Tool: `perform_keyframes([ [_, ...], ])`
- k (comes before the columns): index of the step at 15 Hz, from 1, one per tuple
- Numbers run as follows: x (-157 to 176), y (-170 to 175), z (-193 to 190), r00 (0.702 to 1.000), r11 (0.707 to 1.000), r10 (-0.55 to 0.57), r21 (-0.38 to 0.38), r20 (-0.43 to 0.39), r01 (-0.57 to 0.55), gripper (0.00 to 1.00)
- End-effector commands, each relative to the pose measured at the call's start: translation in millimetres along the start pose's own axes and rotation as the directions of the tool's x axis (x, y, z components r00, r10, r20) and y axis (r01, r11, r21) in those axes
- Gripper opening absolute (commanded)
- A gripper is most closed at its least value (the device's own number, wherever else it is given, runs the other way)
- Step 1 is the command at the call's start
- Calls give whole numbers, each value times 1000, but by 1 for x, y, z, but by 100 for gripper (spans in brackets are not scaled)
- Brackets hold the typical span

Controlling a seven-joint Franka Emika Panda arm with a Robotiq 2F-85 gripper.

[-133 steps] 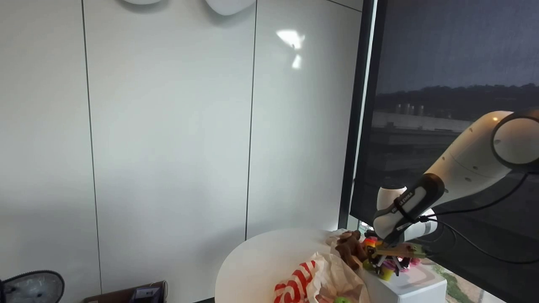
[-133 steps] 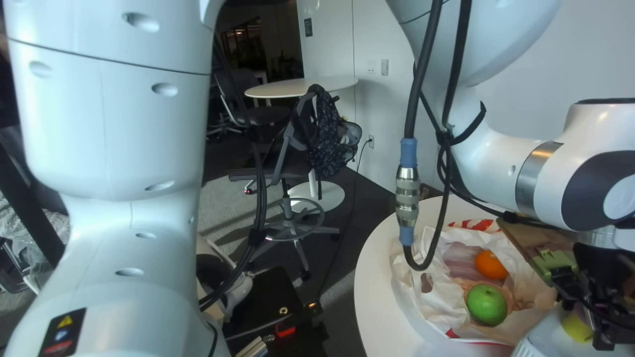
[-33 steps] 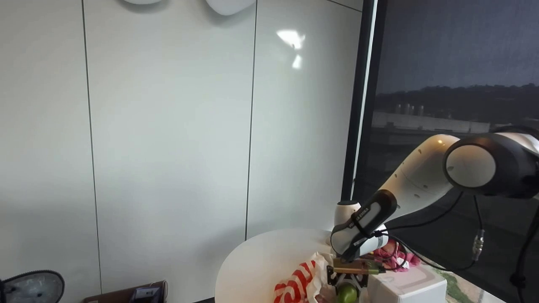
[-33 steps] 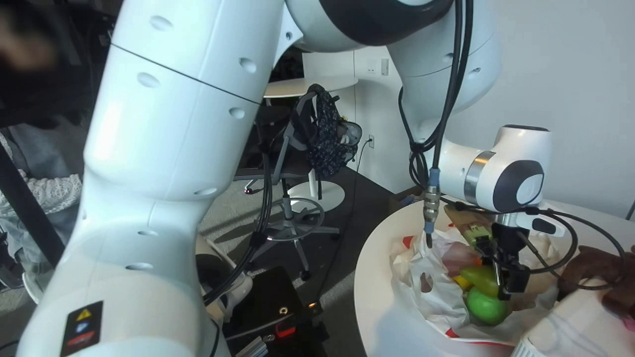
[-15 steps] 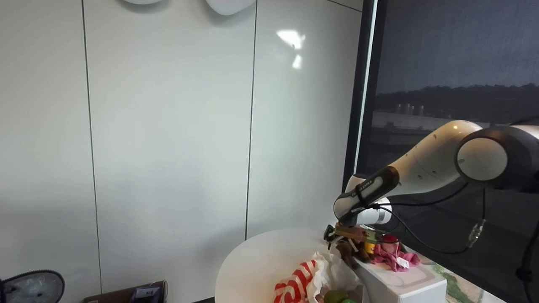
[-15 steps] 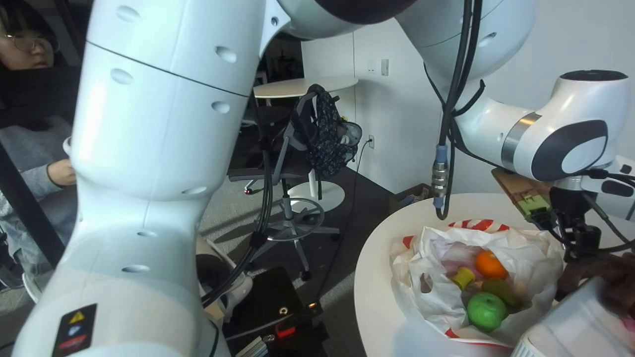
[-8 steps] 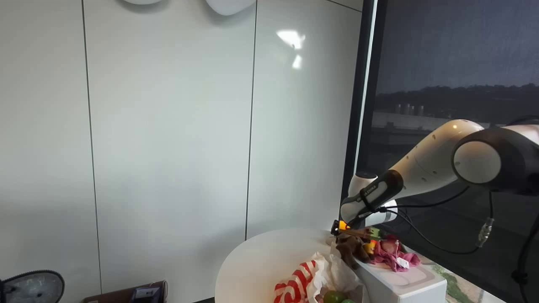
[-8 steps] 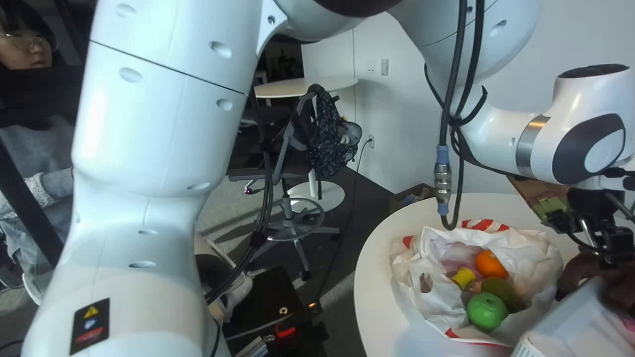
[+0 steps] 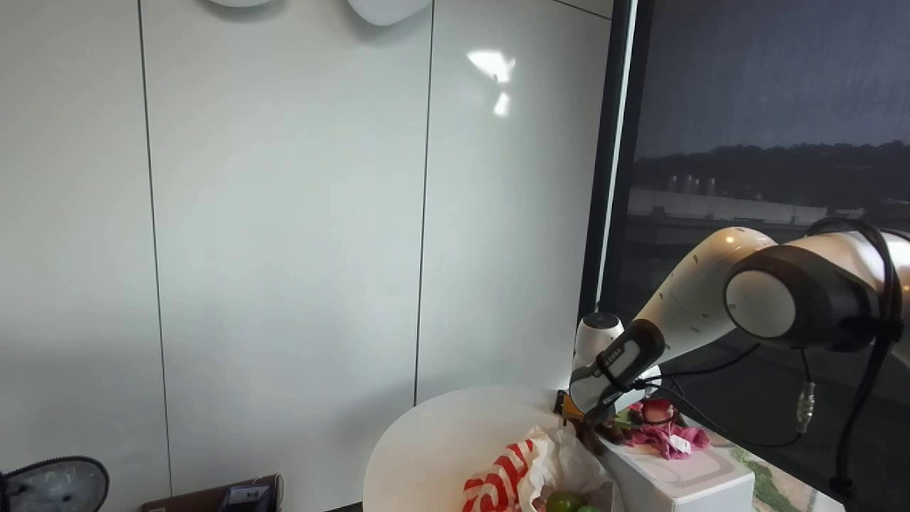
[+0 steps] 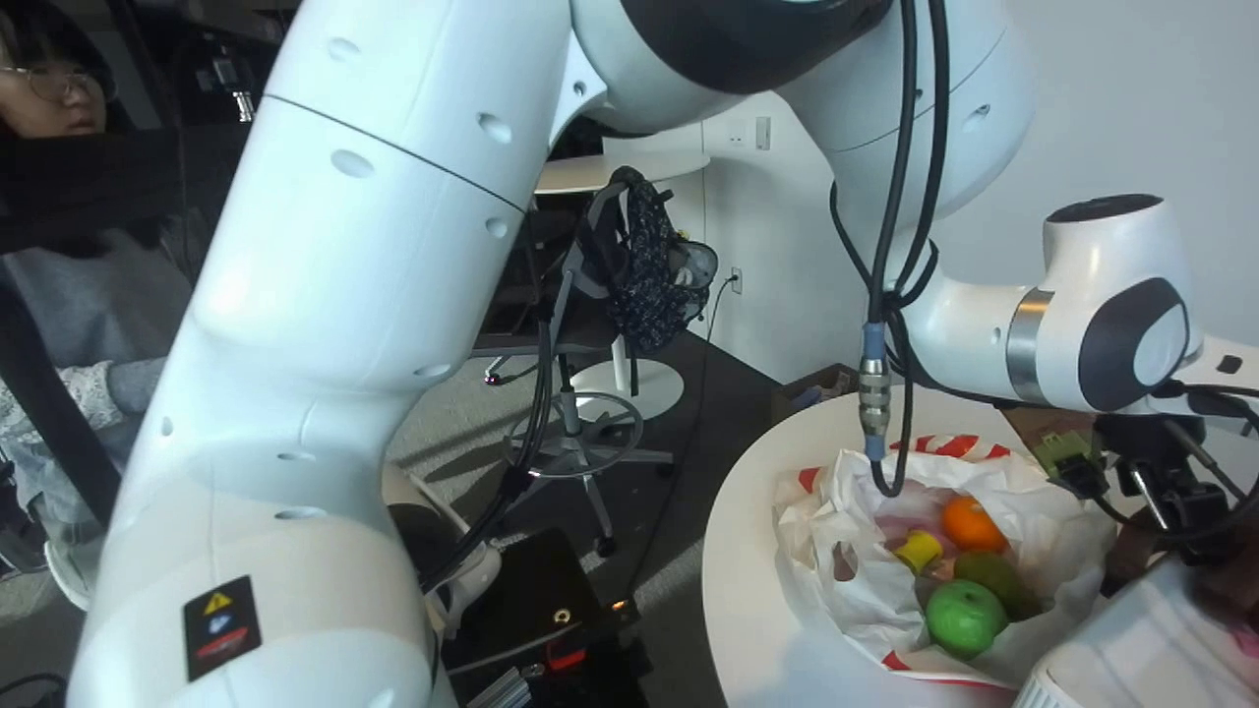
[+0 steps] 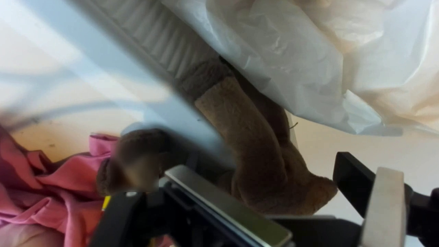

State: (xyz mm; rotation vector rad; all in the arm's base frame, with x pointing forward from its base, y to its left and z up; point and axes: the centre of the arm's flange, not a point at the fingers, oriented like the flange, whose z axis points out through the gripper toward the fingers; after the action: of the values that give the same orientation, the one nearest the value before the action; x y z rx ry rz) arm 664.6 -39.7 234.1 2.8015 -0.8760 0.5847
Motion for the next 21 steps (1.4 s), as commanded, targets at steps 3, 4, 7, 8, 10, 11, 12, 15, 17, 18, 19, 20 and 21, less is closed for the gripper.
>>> perform_keyframes([
  [3,4,-10,14,997,1000,25,-10,-75,-26,71],
  [4,3,-10,11,997,1000,29,-8,-77,-30,64],
  [7,3,-7,-6,994,999,32,0,-107,-32,40],
  [8,4,-7,-9,993,999,37,-1,-114,-37,33],
  [10,5,-5,-14,992,999,49,-7,-117,-50,18],
  [11,6,-4,-16,991,998,55,-7,-120,-56,10],
  [12,8,-2,-20,990,998,61,-9,-129,-63,10],
  [15,17,6,-43,985,996,87,18,-150,-85,11],
  [17,23,14,-65,986,995,96,35,-137,-92,10],
  [18,25,18,-76,989,995,96,45,-110,-91,10],
  [19,27,23,-87,994,994,91,65,-62,-87,10],
  [20,27,28,-98,996,993,81,88,-21,-79,10],
  [21,27,31,-108,997,991,73,110,19,-75,10],
])
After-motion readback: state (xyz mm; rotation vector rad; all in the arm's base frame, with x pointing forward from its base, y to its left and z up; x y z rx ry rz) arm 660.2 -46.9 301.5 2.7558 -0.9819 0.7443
